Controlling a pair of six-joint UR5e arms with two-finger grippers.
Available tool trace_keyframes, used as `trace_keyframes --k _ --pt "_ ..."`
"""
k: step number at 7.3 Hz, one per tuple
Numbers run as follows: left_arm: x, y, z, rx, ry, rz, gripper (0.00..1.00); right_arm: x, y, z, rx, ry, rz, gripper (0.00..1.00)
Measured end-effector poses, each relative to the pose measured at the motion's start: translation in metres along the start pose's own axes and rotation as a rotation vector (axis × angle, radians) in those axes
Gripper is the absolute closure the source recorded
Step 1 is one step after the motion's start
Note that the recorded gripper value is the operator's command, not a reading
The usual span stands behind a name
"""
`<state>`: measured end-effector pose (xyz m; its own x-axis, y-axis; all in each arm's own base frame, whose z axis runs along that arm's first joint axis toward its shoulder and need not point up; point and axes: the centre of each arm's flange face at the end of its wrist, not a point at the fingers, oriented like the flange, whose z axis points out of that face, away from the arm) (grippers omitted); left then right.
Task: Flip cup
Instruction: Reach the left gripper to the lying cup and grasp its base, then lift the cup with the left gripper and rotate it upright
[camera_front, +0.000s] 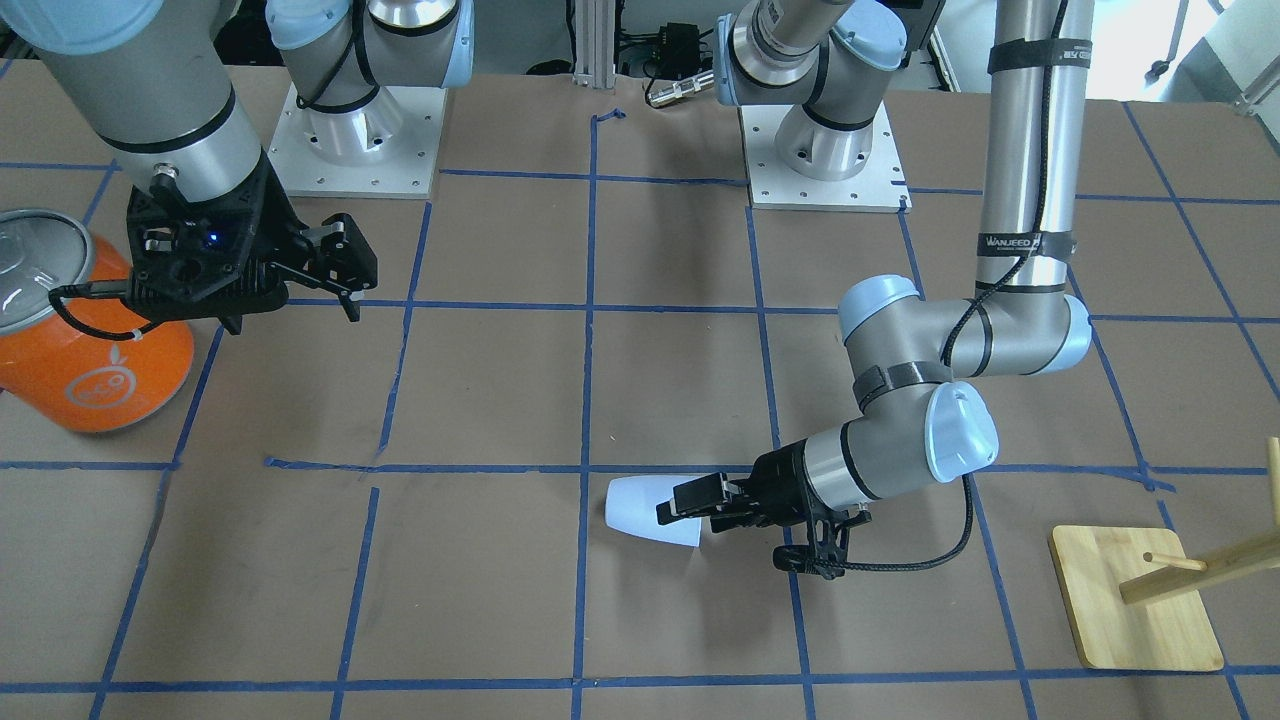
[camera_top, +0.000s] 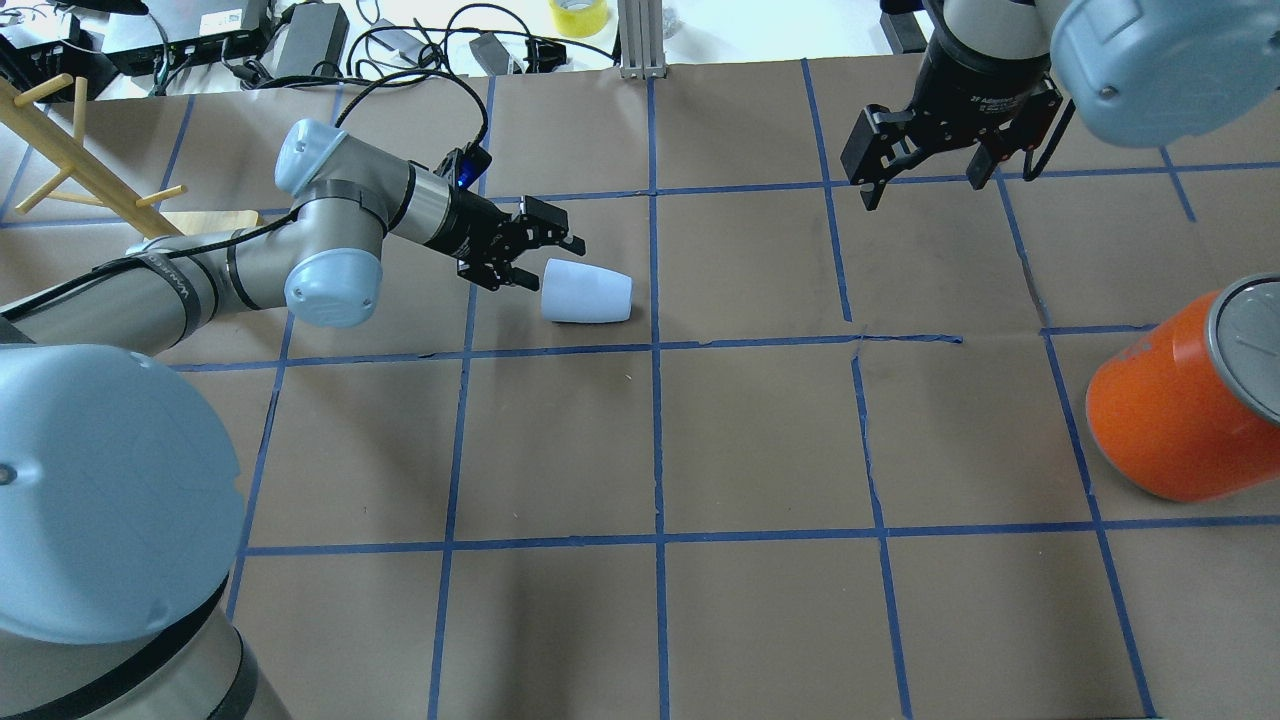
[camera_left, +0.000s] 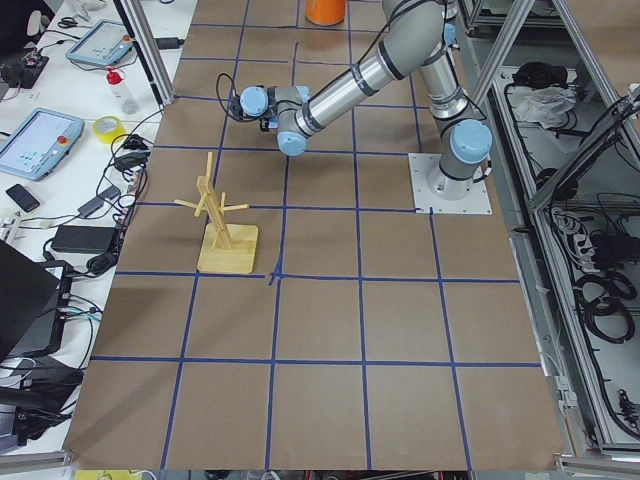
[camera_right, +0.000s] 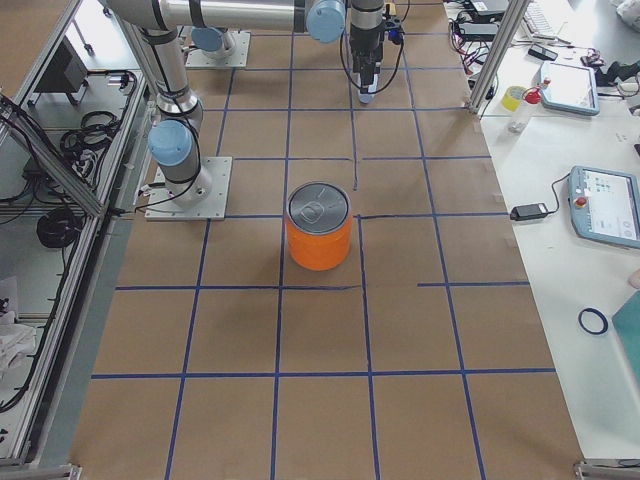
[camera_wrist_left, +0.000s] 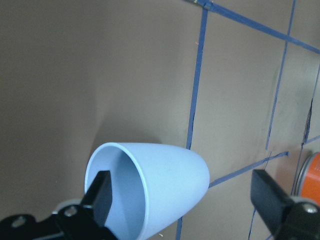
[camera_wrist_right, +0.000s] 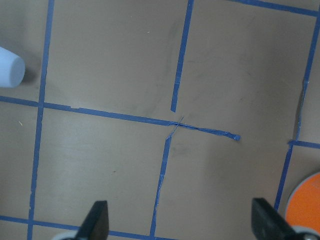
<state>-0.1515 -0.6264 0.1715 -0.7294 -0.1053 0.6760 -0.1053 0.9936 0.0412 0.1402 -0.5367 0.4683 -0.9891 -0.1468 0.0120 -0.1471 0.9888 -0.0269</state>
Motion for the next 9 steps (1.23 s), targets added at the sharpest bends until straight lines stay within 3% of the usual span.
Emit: trace_keyframes --k 1,3,4,6,8,9 --pt "-0.004 0.007 0.007 0.008 0.016 0.005 0.02 -0.002 0.0 0.0 0.002 -0.017 0.026 0.0" --pt "-0.004 0.011 0.01 0.016 0.053 0.013 0.14 -0.002 -0.001 -0.001 0.008 -0.025 0.042 0.0" --pt "-0.003 0.011 0.01 0.017 0.055 0.014 0.25 -0.002 -0.001 -0.001 0.01 -0.024 0.044 0.0" --pt "0.002 0.012 0.005 0.023 0.047 0.018 0.65 -0.003 -0.001 -0.001 0.011 -0.026 0.045 0.0" --pt "0.007 0.013 0.0 0.026 0.042 0.018 0.97 -0.003 -0.001 -0.001 0.008 -0.033 0.046 0.0" --pt "0.01 0.013 -0.004 0.029 0.039 0.02 1.0 -0.003 -0.001 -0.001 0.007 -0.035 0.046 0.0"
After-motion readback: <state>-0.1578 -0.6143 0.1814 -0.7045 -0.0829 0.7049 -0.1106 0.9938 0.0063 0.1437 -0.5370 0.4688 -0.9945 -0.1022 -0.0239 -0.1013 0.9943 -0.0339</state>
